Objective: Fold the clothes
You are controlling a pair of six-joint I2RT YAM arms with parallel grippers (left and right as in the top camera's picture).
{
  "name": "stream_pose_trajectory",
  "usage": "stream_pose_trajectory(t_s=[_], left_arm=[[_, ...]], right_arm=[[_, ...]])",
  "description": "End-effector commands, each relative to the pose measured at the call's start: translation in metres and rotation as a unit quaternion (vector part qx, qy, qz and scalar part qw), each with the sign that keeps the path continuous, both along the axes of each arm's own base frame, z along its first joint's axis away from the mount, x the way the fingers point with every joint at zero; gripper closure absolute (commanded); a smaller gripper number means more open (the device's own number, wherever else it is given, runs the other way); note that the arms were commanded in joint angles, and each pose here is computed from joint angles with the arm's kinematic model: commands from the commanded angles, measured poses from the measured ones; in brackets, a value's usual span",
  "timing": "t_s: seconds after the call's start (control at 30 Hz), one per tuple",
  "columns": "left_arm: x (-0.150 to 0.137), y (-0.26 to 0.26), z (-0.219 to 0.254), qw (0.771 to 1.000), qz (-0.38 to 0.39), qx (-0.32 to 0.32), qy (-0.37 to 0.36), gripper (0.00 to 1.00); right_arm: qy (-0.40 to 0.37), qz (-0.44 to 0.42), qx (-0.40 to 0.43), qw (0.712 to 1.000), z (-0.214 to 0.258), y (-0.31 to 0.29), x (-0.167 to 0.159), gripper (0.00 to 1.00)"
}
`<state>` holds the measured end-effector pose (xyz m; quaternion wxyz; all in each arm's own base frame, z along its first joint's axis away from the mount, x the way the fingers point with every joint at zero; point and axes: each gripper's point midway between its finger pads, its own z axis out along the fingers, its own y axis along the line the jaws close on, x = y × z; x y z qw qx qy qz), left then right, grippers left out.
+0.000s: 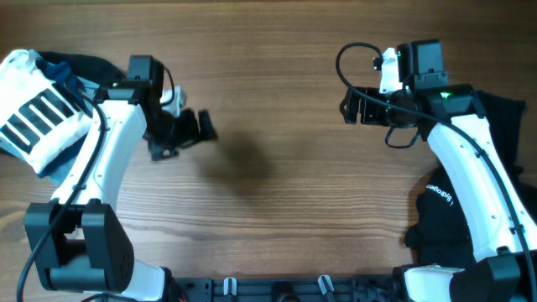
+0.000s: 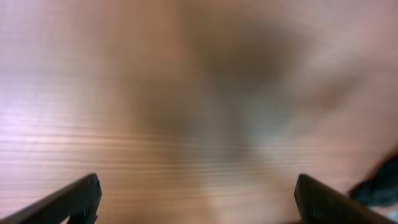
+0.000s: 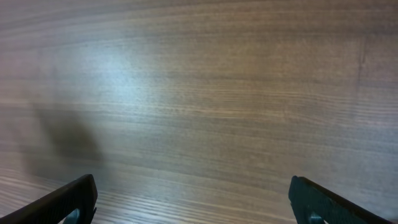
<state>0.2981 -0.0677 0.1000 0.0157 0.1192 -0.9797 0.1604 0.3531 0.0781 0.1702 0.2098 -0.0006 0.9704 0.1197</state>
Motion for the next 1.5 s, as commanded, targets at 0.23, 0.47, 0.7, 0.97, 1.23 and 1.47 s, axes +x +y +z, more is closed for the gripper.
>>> stream_pose_trajectory(t_s=[0.23, 0.47, 0.7, 0.97, 1.23, 1.47], left_arm=[[-0.046, 0.048, 0.043, 0.988, 0.044, 0.149, -0.005, 0.00], [-0.071, 0.047, 0.137, 0.923, 0.075, 0.107, -0.361, 0.00], [-0.116, 0.051, 0.183, 0.848, 0.098, 0.078, -0.516, 0.00], [-0.130, 0.052, 0.178, 0.850, 0.097, 0.079, -0.511, 0.00], [-0.151, 0.054, 0.143, 0.889, 0.086, 0.093, -0.439, 0.00], [-0.153, 0.054, 0.139, 0.893, 0.085, 0.094, -0.433, 0.00]], right_arm=[[0.049, -0.063, 0.010, 0.997, 0.022, -0.011, -0.051, 0.01], [-0.253, -0.087, -0.015, 0.963, 0.119, -0.030, -0.100, 0.00], [-0.308, -0.097, -0.006, 0.946, 0.115, -0.045, -0.141, 0.00], [-0.278, -0.094, -0.018, 0.956, 0.102, -0.046, -0.146, 0.00], [-0.279, -0.094, -0.018, 0.955, 0.102, -0.046, -0.147, 0.00], [-0.288, -0.127, -0.026, 0.949, 0.101, -0.068, -0.176, 0.00]])
